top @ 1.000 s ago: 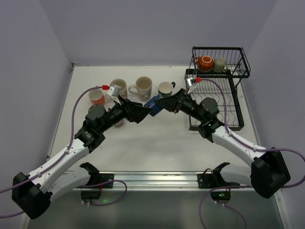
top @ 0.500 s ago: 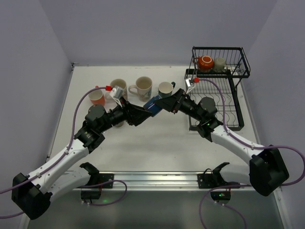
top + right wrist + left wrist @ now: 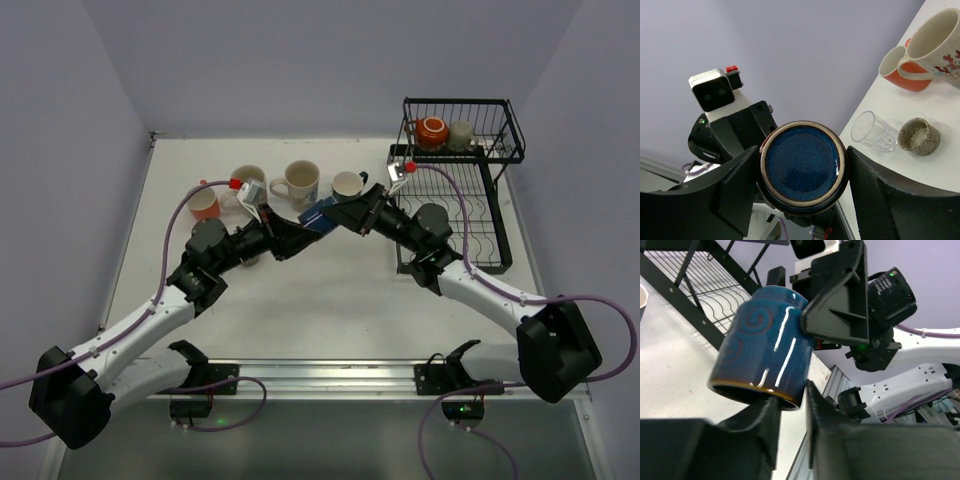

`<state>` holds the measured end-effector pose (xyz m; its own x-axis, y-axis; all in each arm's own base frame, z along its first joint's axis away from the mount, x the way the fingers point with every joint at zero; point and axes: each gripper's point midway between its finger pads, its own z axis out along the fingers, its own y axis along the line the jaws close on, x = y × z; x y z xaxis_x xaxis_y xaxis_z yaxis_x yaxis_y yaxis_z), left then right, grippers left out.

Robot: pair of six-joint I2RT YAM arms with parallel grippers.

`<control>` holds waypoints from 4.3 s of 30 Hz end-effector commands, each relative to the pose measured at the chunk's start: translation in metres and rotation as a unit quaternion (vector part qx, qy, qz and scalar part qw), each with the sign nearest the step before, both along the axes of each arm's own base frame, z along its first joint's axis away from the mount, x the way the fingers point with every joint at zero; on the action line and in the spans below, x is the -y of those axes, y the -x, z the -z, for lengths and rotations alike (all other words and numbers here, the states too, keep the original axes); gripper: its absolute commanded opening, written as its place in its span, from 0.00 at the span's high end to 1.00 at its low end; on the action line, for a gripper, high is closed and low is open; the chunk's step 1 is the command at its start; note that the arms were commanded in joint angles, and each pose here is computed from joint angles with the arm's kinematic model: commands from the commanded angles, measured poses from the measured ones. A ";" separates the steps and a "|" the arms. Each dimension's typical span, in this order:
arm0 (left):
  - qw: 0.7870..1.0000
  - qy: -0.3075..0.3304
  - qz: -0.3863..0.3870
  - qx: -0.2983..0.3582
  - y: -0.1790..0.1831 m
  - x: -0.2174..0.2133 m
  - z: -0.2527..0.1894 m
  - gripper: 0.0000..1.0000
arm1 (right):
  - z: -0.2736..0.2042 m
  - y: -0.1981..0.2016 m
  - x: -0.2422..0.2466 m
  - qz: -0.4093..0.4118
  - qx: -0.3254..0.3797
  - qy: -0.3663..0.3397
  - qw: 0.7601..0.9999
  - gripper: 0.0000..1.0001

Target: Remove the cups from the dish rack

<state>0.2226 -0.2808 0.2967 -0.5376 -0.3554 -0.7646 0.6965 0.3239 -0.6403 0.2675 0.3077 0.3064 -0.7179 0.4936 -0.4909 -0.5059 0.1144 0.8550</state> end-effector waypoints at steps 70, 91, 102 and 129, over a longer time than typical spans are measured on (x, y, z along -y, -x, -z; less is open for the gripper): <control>0.924 -0.322 -0.193 0.066 -0.067 -0.073 0.022 0.17 | -0.075 -0.123 0.247 0.452 0.058 0.425 0.782 0.50; 0.932 -0.316 -0.158 0.081 -0.055 -0.066 0.042 0.11 | -0.014 -0.251 0.352 0.399 -0.027 0.561 0.725 0.26; 0.924 -0.342 -0.161 0.061 -0.066 -0.065 0.062 0.11 | 0.026 -0.273 0.346 0.319 -0.010 0.577 0.752 0.23; 0.929 -0.333 -0.157 0.046 -0.076 -0.059 0.063 0.12 | -0.023 -0.295 0.367 0.427 0.038 0.522 0.737 0.70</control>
